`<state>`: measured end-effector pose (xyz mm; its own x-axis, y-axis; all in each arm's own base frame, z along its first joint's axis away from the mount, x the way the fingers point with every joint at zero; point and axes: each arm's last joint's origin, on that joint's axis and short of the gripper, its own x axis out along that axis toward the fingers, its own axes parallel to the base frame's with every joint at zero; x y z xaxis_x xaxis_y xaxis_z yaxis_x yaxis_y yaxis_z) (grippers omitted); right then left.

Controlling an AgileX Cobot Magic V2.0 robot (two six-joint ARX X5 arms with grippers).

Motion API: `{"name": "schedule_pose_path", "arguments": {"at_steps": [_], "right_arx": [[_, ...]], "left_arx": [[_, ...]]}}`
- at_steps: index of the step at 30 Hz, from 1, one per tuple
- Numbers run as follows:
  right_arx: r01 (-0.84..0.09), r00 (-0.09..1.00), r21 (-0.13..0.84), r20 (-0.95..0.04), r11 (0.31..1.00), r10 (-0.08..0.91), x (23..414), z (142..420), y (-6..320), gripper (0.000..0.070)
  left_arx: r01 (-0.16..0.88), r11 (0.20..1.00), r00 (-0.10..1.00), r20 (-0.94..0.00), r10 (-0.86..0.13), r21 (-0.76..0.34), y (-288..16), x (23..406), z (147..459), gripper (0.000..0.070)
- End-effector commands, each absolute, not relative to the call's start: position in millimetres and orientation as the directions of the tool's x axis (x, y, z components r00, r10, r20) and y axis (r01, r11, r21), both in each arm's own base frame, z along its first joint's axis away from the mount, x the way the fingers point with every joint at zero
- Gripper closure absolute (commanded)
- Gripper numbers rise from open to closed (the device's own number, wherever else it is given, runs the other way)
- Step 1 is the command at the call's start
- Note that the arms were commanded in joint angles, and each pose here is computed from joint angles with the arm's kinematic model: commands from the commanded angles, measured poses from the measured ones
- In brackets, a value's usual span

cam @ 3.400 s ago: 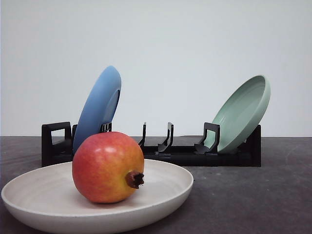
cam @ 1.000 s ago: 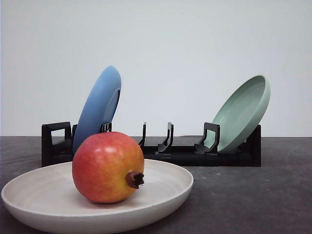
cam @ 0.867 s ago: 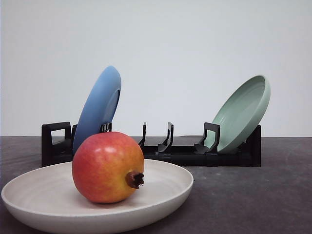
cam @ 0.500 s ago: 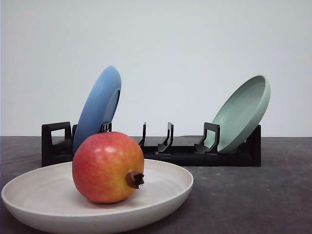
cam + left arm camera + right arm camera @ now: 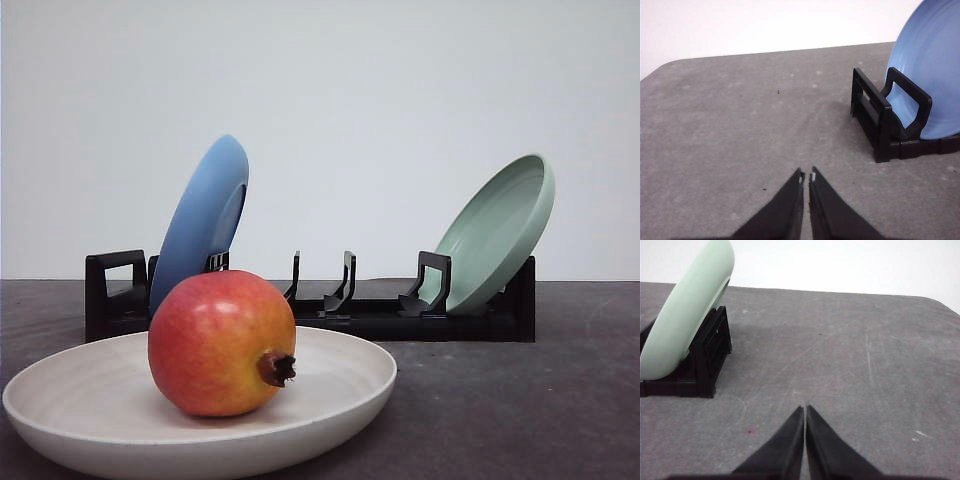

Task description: Place pomegranate in white plate

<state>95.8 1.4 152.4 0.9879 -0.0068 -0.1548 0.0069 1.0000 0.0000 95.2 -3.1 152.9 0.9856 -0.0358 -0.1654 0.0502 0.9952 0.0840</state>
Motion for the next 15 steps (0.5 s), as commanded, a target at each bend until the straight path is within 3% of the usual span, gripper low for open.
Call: {"name": "schedule_pose_path", "arguments": {"at_steps": [1, 15], "right_arx": [[0.014, 0.989, 0.01, -0.149, 1.0, -0.012, 96.1, 152.1, 1.1, 0.07], [0.014, 0.989, 0.01, -0.149, 1.0, -0.012, 96.1, 152.1, 1.1, 0.07]], "left_arx": [[0.056, 0.995, 0.983, -0.177, -0.04, 0.088, -3.3, 95.5, 149.3, 0.07], [0.056, 0.995, 0.983, -0.177, -0.04, 0.088, -3.3, 95.5, 149.3, 0.07]]}}
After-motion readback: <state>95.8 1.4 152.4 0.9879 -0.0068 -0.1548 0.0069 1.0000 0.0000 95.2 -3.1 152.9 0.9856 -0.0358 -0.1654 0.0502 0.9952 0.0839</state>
